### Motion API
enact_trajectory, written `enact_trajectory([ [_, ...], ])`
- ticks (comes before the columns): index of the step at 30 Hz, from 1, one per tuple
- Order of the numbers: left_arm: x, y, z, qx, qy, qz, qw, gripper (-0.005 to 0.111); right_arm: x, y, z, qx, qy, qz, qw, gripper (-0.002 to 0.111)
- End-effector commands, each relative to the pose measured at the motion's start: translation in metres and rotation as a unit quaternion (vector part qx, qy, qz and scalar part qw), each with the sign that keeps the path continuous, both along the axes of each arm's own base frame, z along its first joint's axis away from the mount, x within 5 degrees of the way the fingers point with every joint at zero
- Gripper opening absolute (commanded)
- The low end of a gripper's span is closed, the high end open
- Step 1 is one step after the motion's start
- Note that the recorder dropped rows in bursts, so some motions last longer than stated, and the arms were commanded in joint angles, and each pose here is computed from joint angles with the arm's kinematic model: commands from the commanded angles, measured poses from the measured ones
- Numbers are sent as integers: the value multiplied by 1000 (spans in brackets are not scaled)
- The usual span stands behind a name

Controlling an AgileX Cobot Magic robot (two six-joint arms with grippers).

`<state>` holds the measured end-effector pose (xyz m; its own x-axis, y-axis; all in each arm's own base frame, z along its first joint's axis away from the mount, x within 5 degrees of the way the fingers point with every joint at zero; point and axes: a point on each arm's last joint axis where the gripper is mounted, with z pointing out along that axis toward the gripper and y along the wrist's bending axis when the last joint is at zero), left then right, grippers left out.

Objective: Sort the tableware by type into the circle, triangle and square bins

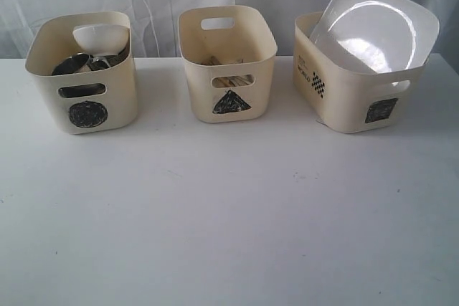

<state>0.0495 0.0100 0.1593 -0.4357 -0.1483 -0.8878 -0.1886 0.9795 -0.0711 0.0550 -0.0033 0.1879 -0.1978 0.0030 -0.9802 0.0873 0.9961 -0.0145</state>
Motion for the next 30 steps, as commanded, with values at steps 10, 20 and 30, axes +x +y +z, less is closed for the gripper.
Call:
enact_trajectory([
  [10, -1, 0, -2, 1, 4, 2, 1000, 0, -2, -2, -5, -27, 27, -6, 999, 0],
  [20, -1, 0, -2, 1, 4, 2, 1000, 0, -2, -2, -5, -27, 27, -6, 999, 0],
  [30, -1, 0, -2, 1, 4, 2, 1000, 0, -2, -2, -5, -27, 27, -6, 999, 0],
])
